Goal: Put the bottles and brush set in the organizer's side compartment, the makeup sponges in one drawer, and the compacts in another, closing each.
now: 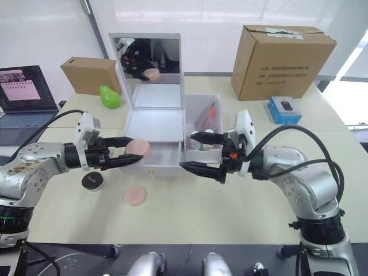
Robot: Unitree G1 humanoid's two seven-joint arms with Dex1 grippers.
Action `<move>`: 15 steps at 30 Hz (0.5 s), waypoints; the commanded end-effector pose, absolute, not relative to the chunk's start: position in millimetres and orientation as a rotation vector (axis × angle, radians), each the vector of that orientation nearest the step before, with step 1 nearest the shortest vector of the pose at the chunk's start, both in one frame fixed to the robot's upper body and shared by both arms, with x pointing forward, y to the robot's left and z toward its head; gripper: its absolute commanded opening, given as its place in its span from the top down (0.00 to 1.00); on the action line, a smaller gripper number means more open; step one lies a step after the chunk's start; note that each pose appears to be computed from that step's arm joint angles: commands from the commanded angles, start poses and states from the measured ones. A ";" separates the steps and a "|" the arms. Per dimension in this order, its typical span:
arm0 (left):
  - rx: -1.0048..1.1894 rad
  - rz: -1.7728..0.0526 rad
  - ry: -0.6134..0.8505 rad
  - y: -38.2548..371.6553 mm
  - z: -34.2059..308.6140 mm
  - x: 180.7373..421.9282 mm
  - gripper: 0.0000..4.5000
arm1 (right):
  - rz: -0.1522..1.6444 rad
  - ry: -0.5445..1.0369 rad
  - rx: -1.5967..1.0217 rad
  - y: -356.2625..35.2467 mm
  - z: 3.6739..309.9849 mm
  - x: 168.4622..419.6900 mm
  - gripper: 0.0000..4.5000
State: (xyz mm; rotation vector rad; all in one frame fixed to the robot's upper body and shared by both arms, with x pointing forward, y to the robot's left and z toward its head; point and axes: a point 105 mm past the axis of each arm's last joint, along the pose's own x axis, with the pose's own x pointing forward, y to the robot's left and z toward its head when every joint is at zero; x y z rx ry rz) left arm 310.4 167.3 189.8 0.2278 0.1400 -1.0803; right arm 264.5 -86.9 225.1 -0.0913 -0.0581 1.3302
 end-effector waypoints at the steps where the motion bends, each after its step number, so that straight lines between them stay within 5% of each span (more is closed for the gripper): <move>1: 0.267 -1.082 0.101 165.7 197.7 311.2 0.35 | 1.332 -0.117 -0.102 -88.4 237.2 258.6 0.00; 15: 0.277 -1.058 0.127 169.4 189.5 314.2 0.35 | 1.320 -0.107 -0.102 -88.8 236.1 258.4 0.00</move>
